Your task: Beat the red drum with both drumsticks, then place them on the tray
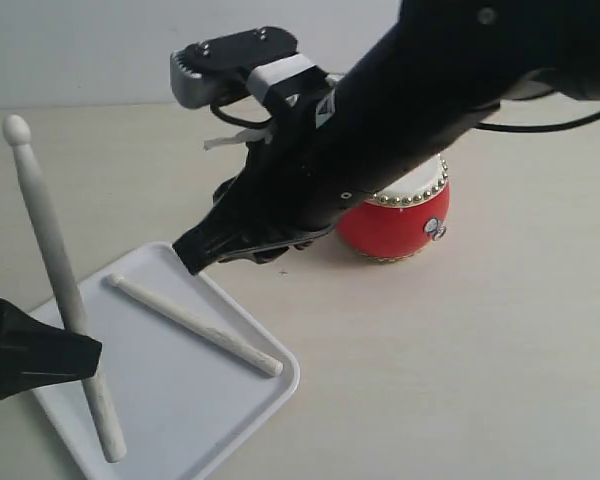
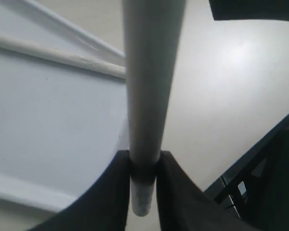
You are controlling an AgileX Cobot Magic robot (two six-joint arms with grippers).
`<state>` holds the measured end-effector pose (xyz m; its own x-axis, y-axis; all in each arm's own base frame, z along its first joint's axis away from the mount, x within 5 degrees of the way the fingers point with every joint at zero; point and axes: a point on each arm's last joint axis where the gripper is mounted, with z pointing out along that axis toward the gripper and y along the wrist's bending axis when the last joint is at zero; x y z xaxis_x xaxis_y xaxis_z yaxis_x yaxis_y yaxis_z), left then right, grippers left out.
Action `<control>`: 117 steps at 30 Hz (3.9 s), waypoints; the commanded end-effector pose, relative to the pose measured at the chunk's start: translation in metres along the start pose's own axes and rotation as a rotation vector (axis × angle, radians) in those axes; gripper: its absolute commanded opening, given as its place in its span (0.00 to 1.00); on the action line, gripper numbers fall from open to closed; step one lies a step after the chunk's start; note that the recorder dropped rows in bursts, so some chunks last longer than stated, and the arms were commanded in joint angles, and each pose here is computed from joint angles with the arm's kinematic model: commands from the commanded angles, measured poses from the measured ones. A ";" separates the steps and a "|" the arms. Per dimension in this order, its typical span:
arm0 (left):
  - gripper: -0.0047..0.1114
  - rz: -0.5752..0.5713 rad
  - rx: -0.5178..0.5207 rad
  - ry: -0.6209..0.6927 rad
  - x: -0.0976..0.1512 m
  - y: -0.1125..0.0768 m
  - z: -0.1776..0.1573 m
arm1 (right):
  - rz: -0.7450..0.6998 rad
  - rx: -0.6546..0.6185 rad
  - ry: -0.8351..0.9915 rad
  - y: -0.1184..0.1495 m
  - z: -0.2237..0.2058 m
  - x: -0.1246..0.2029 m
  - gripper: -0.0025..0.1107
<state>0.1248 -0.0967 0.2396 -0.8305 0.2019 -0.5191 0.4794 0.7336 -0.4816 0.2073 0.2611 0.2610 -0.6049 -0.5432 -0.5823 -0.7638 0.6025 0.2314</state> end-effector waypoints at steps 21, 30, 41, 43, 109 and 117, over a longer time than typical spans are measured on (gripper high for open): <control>0.04 0.135 0.105 -0.181 -0.002 0.002 0.016 | -0.076 -0.417 -0.308 0.036 -0.016 -0.003 0.44; 0.04 0.181 0.179 -0.197 -0.003 -0.005 0.015 | -0.115 -0.387 -0.313 0.033 -0.010 -0.003 0.54; 0.04 0.192 0.232 -0.191 -0.001 -0.010 0.014 | -0.097 -0.395 -0.274 0.029 0.010 0.000 0.54; 0.04 0.192 0.232 -0.191 -0.001 -0.010 0.014 | -0.088 -0.399 -0.272 0.029 0.012 0.000 0.54; 0.04 0.400 -0.302 -0.673 -0.005 -0.022 -0.093 | -0.008 -0.062 0.173 -0.033 0.010 0.016 0.02; 0.04 0.243 -0.544 -0.792 0.024 -0.006 -0.125 | -0.168 -0.064 0.428 -0.005 0.060 -0.026 0.02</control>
<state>0.0757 -0.0261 0.3193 -0.2202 0.0674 -0.9731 0.3270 0.9450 -0.0086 0.2401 0.2898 0.2362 -0.5407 -0.7833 -0.3069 -0.8408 0.4914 0.2270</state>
